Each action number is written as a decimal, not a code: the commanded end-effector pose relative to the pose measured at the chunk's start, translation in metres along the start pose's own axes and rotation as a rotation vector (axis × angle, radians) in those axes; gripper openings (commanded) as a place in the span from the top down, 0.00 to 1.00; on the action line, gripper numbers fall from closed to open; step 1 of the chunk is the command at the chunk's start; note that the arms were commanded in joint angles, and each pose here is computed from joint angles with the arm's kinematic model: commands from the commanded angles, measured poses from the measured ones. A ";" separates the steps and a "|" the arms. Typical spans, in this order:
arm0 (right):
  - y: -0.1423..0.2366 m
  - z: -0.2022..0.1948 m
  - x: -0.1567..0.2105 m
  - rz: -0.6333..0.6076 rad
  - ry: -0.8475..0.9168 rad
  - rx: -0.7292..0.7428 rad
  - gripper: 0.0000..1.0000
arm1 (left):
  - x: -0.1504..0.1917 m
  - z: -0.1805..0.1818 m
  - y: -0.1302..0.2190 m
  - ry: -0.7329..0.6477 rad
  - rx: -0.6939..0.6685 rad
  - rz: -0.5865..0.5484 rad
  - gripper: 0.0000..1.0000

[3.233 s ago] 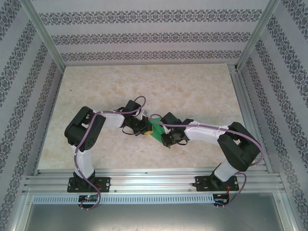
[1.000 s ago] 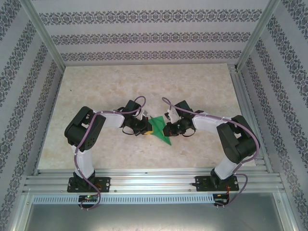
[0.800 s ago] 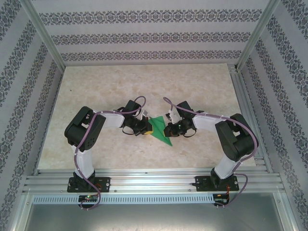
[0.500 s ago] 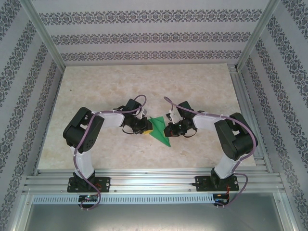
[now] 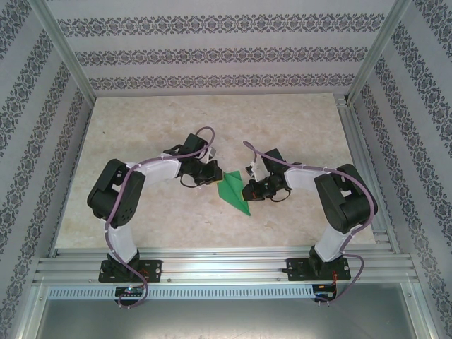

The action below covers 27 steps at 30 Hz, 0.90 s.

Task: Fold a paper plane with a square sheet of paper (fold left side to right side)
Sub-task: Fourth fold the wing at the center of the table.

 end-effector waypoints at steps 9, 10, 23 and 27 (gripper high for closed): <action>-0.003 -0.005 0.000 0.000 -0.005 -0.011 0.93 | 0.009 -0.047 -0.033 -0.115 0.082 0.072 0.91; -0.003 -0.005 -0.001 0.000 -0.007 -0.010 0.93 | 0.011 -0.047 -0.036 -0.118 0.079 0.078 0.91; -0.005 -0.010 0.000 0.011 -0.034 -0.008 0.93 | 0.023 -0.030 -0.053 -0.095 0.039 0.122 0.92; -0.005 -0.011 0.000 0.011 -0.036 -0.009 0.93 | 0.025 -0.024 -0.056 -0.091 0.026 0.131 0.92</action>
Point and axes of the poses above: each hand's point on the last joint's axis, 136 mm out from that joint toward the fingers, its own y axis back along the fingers, its own z axis along the line the jaws close on, x = y × z, the point moved 1 cm from there along y, back along the fingers, and after that the axes turned 5 degrees about y, right-handed, at the moved point
